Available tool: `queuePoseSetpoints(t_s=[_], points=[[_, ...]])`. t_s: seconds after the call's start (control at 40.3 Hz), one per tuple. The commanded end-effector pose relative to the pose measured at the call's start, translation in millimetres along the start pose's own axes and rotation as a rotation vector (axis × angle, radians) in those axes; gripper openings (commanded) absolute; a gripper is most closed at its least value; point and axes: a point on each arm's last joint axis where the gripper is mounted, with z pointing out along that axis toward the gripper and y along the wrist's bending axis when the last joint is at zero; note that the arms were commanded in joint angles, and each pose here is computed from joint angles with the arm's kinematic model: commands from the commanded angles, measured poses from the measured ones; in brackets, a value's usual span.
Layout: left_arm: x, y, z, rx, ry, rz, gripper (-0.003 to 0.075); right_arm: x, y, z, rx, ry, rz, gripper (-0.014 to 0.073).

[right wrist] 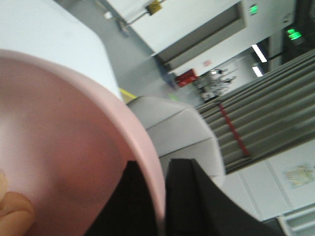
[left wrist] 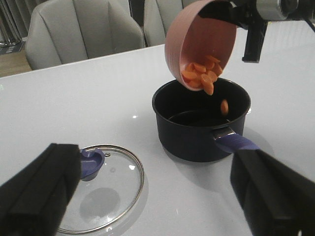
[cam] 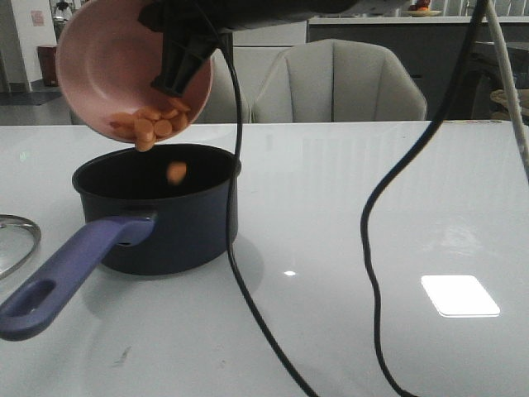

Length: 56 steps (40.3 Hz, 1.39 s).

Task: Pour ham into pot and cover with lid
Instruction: 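Tilt the pink bowl with the right gripper to pour pieces into pot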

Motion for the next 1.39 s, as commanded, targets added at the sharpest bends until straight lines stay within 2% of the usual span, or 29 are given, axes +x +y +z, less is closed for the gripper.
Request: queuePoseSetpoints(t_s=[0.0, 0.298, 0.521, 0.918, 0.993, 1.117, 1.365], points=[[-14, 0, -3, 0.008, -0.097, -0.019, 0.0647, -25, -41, -9, 0.235, -0.081, -0.017, 0.0138], [-15, 0, -3, 0.010, -0.097, -0.023, 0.0647, -29, -50, -13, 0.350, -0.121, -0.026, 0.0138], [-15, 0, -3, 0.010, -0.097, -0.023, 0.0647, -26, -47, -10, 0.455, -0.133, -0.167, 0.0138], [-15, 0, -3, 0.011, -0.097, -0.024, 0.0647, -15, -33, -3, 0.438, -0.103, -0.168, 0.0138], [-15, 0, -3, 0.011, -0.097, -0.024, 0.0647, -13, -36, -4, 0.454, -0.081, -0.098, 0.0138], [-15, 0, -3, 0.011, -0.097, -0.024, 0.0647, -8, -49, -9, 0.460, -0.004, 0.126, 0.0138], [-15, 0, -3, 0.011, -0.097, -0.024, 0.0647, -9, -89, -26, 0.228, 0.159, 0.579, 0.0138]])
